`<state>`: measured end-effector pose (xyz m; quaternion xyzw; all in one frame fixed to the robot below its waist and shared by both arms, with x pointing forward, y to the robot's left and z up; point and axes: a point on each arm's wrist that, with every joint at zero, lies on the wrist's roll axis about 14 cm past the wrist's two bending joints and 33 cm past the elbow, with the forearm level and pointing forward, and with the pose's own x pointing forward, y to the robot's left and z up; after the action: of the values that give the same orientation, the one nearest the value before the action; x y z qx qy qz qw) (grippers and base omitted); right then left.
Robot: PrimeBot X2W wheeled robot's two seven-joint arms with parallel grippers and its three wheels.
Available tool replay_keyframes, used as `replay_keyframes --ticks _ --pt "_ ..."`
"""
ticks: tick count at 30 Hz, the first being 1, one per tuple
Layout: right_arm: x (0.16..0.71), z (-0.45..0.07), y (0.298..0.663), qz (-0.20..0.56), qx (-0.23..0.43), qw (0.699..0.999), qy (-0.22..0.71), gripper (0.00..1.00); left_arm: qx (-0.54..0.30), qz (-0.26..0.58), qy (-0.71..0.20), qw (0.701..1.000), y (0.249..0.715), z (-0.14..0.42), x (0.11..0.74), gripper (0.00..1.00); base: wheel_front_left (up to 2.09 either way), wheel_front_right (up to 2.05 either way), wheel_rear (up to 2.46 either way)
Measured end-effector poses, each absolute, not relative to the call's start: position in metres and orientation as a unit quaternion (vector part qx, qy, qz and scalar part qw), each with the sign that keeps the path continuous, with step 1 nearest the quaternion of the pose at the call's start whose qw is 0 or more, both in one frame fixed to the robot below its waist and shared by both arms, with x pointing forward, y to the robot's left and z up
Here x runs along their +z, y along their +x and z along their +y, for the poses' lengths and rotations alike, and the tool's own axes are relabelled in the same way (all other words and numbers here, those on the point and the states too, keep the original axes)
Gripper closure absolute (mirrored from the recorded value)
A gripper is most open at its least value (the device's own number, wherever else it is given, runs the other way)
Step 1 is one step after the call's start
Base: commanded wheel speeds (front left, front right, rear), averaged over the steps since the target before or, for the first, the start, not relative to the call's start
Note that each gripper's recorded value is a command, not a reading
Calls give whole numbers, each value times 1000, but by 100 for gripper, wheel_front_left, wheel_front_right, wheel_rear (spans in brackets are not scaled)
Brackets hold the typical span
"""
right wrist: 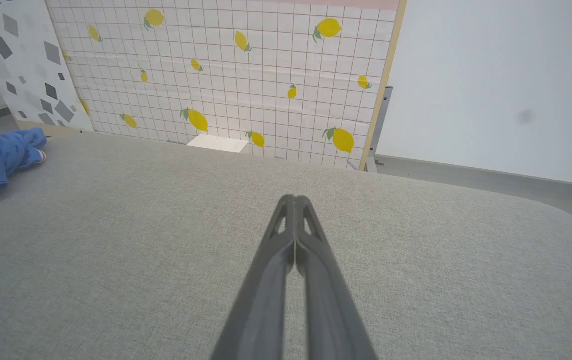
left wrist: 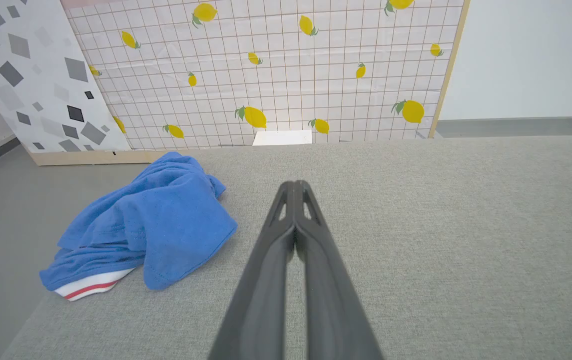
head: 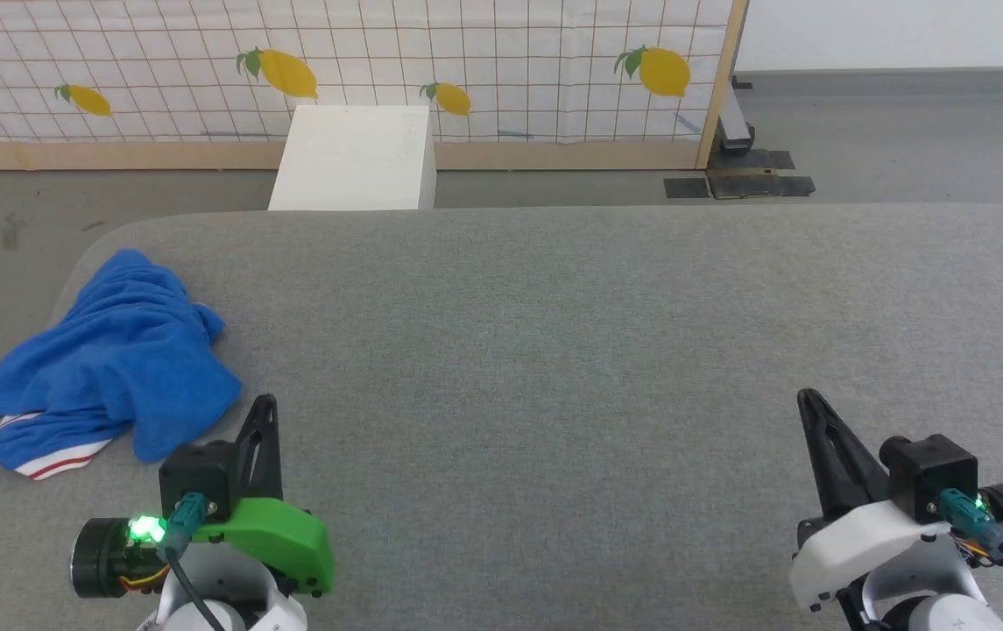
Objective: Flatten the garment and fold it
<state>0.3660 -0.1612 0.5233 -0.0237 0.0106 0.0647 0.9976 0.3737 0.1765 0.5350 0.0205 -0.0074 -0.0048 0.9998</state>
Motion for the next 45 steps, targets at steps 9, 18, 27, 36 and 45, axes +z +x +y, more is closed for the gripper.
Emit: replay_keyframes --ticks 9,18,27,36,45 --pt "523 -161 366 11 65 998 -24 100 -5 -7 20 1000 374 176 535 100 0 0 0" --pt "523 -161 366 11 65 998 -24 100 -5 -7 20 1000 374 177 535 100 0 0 0" --pt "523 -162 366 11 64 998 -23 0 -9 -7 17 1000 374 174 534 0 0 0 0" --pt "522 -162 365 8 64 998 -21 0 -18 -6 11 1000 373 168 531 0 0 0 0" --pt "523 -162 365 1 64 998 -20 0 -21 -8 2 1000 373 165 529 0 0 0 0"
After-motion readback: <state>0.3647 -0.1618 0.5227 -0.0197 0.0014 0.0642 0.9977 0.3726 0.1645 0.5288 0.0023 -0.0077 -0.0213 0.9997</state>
